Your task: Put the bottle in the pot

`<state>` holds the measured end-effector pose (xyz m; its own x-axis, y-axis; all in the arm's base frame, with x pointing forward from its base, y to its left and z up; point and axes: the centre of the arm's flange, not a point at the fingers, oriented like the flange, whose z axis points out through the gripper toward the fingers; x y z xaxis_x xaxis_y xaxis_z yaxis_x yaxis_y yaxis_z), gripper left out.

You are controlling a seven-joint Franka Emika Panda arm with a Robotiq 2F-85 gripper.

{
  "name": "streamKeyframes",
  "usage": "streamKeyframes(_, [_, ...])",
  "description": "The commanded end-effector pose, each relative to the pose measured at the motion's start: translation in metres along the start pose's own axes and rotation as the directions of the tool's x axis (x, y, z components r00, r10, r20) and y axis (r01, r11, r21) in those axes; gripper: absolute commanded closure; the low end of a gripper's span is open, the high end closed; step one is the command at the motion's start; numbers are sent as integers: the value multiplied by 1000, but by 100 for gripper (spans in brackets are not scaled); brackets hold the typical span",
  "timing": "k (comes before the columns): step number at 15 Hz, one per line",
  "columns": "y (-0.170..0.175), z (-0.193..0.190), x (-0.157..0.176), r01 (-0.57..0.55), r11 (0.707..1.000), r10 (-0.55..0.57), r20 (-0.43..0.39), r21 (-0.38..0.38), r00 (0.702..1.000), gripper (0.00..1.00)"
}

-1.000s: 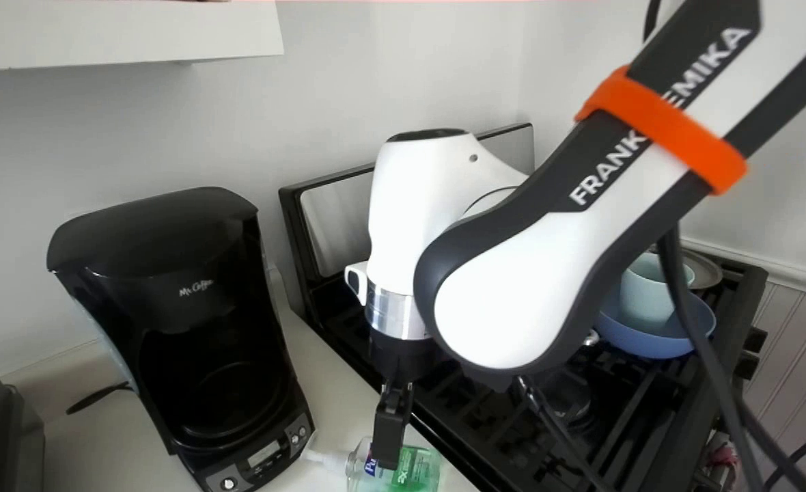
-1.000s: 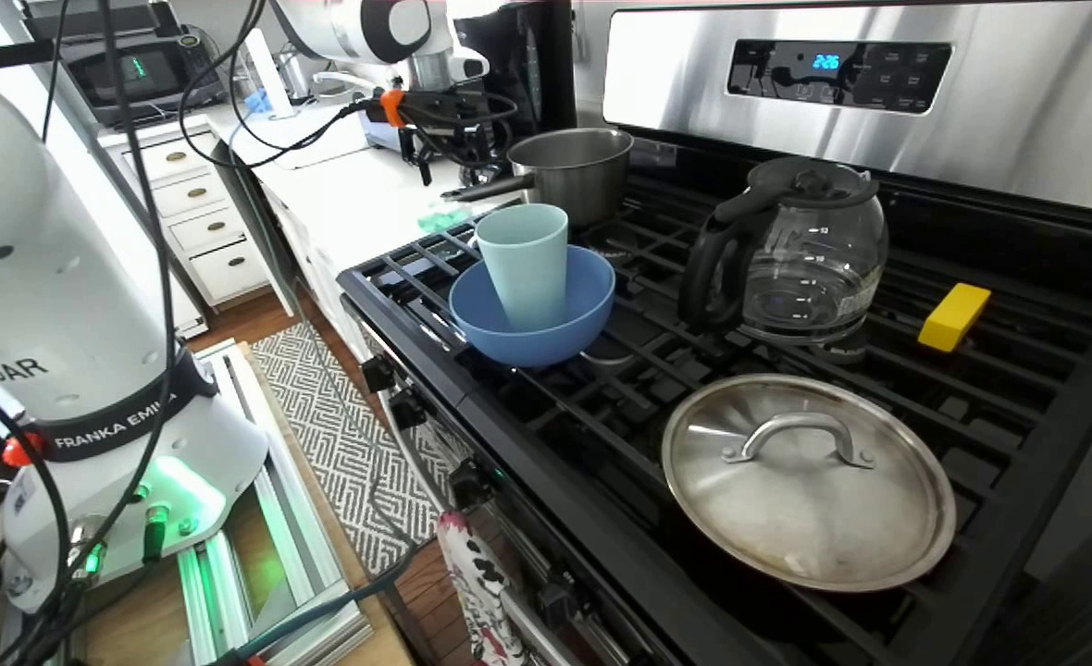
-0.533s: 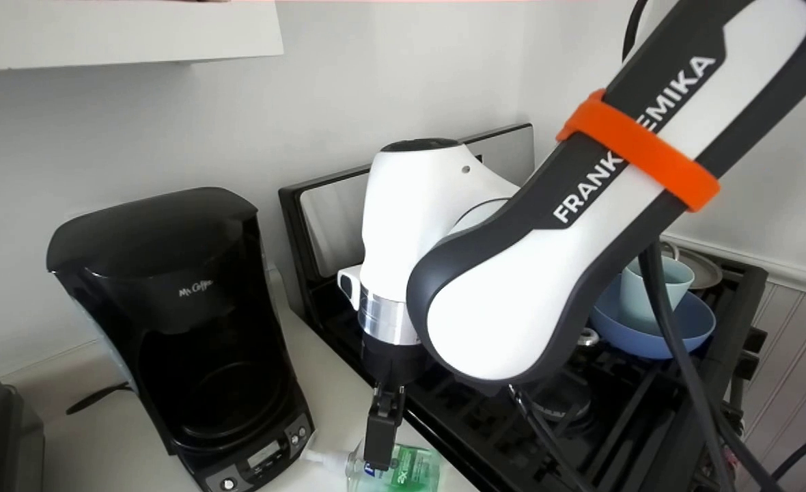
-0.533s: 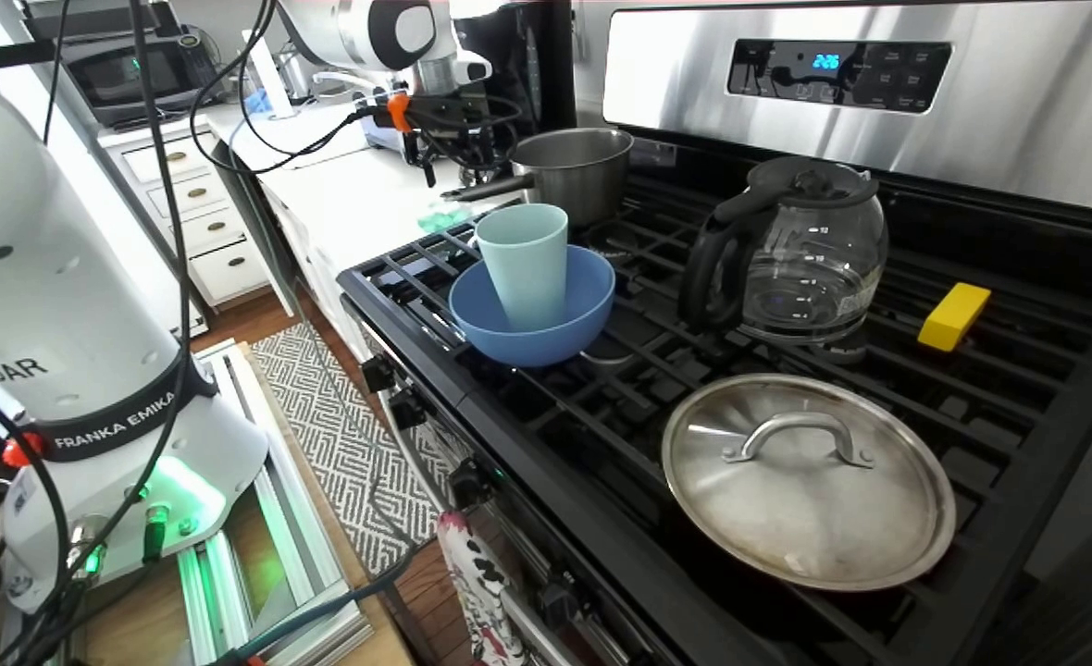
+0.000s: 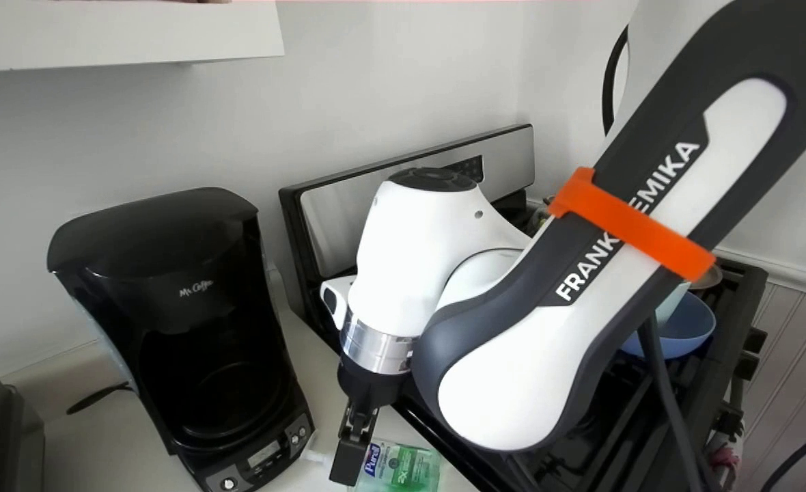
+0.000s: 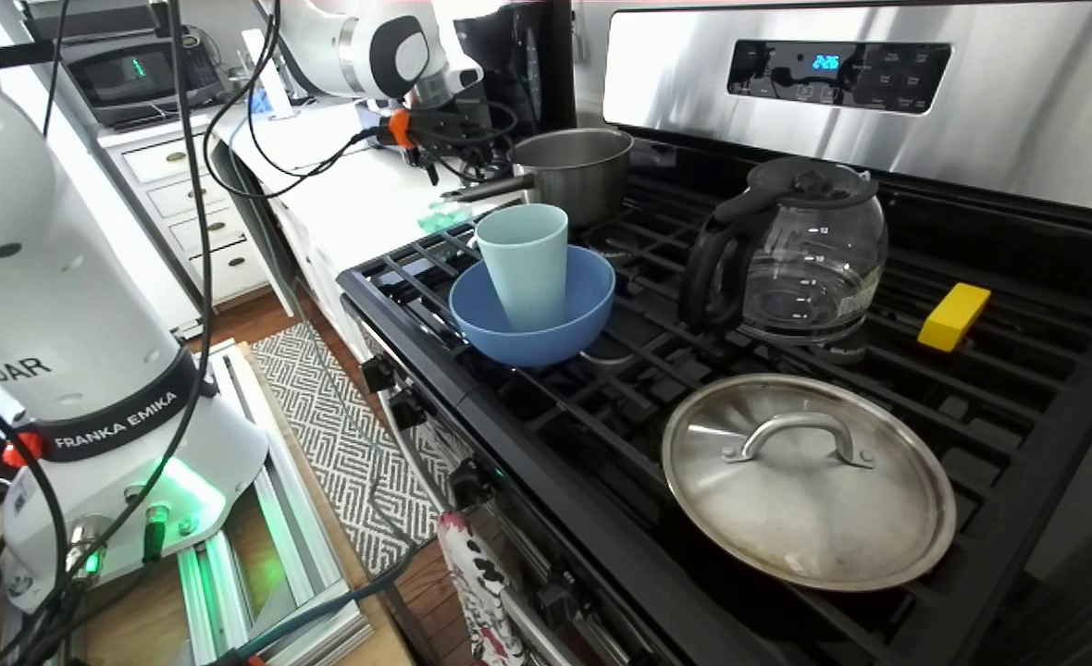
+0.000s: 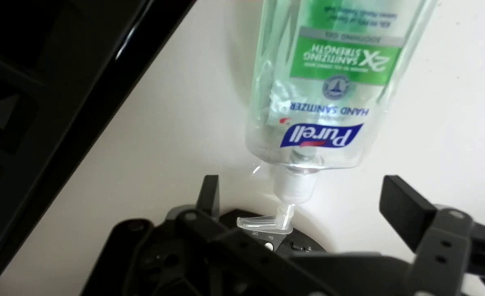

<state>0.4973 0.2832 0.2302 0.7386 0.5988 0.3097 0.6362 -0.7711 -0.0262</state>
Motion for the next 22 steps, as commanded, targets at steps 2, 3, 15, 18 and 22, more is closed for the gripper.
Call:
streamKeyframes(2, [-10, 24, 4, -28, 1000, 28, -37, 4, 999, 10])
streamKeyframes(3, [-13, 26, 3, -33, 999, 33, -38, 0, 999, 20])
streamKeyframes(15, [-21, 37, 6, -6, 999, 2, -85, -49, 996, 94])
streamKeyframes(18, [-23, 29, 6, 3, 999, -7, -98, -43, 995, 92])
streamKeyframes(22, [-30, -18, -9, 5, 999, 1, -168, 36, 986, 92])
